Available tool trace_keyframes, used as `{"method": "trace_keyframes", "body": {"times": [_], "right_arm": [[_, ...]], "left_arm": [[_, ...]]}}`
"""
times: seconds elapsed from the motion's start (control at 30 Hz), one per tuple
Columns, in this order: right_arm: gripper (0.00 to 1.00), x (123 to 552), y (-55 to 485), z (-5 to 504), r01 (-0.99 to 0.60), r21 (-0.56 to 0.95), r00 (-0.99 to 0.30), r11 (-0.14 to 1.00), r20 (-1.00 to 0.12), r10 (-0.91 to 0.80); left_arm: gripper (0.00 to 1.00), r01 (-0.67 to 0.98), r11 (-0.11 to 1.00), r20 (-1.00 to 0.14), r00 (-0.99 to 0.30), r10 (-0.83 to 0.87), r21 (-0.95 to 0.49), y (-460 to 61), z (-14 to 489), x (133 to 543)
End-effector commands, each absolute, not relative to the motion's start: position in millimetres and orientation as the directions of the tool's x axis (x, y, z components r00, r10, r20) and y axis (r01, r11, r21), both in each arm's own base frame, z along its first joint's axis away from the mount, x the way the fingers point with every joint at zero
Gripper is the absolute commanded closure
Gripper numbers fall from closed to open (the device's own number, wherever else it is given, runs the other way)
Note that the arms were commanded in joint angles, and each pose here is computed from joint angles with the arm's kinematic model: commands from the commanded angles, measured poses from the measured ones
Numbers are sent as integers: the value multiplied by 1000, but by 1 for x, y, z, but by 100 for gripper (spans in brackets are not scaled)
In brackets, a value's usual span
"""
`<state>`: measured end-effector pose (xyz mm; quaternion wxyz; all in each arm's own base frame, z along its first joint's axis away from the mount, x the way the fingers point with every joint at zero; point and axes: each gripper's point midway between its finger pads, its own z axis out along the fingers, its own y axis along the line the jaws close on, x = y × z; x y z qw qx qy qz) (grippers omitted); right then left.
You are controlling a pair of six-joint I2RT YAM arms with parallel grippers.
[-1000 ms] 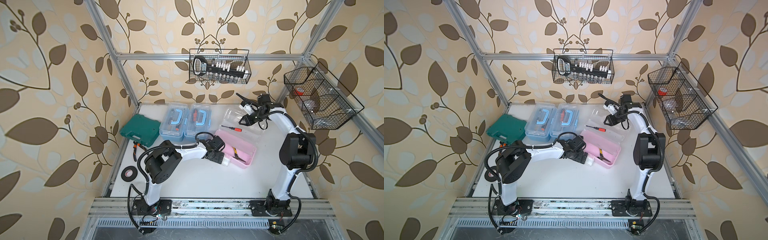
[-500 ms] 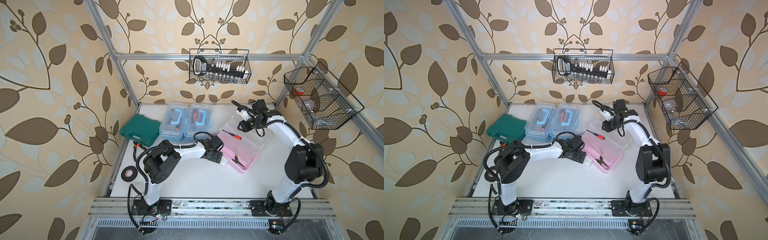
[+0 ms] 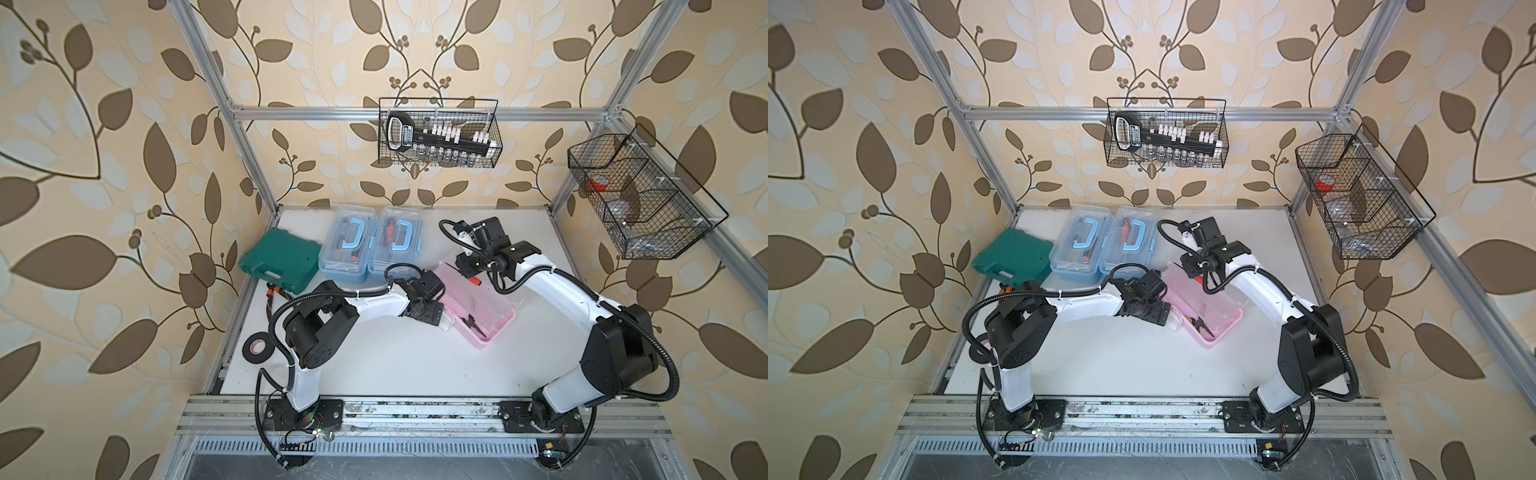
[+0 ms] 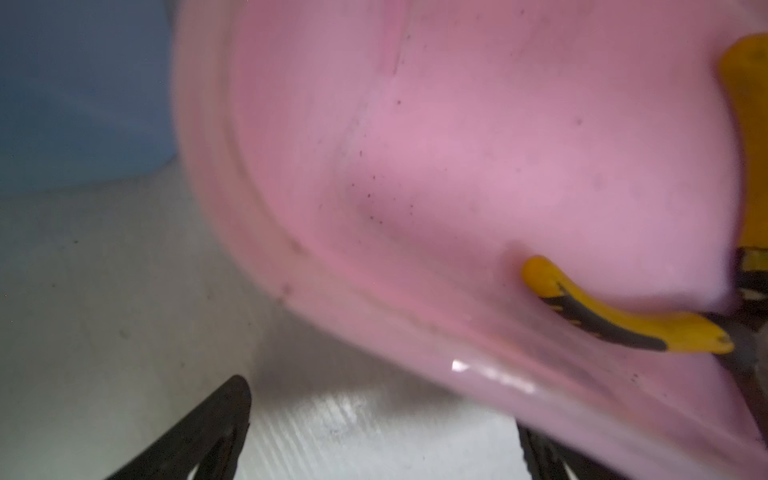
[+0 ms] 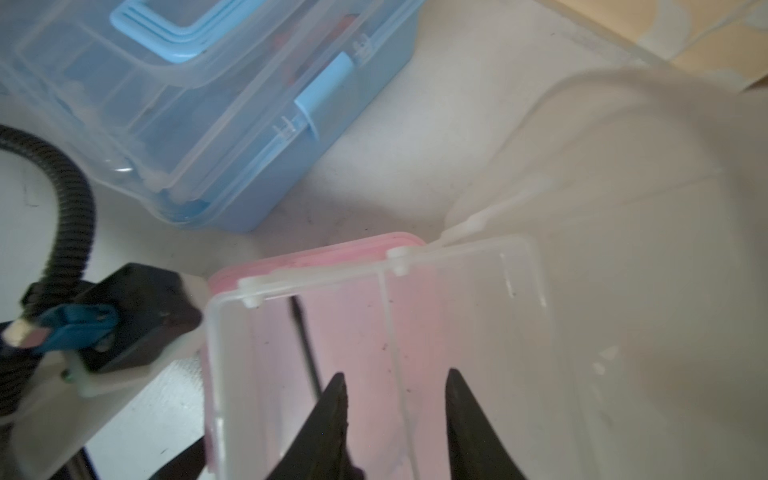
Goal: Close toolboxes
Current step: Close the toolbox lid.
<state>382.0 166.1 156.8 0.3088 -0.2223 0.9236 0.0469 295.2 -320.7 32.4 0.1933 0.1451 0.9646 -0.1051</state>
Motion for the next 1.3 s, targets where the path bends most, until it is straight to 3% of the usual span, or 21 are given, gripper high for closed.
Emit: {"method": "trace_keyframes", "body": {"times": [0.0, 0.27, 0.63, 1.27], "right_arm": [[62, 363, 173, 134, -416, -6, -761, 909, -544, -352], [62, 355, 185, 120, -398, -16, -766, 917, -544, -341], [61, 361, 201, 145, -351, -107, -715, 930, -611, -340], [53, 358, 234, 175, -323, -108, -665, 940, -682, -306]], "left_arm": [[1, 350, 912, -502, -840, 204, -214, -340, 71, 307], [1, 347, 914, -498, -842, 205, -210, -337, 70, 306], [1, 354, 912, -511, -834, 207, -208, -332, 77, 302], [1, 364, 905, -512, -833, 210, -221, -331, 76, 297]]}}
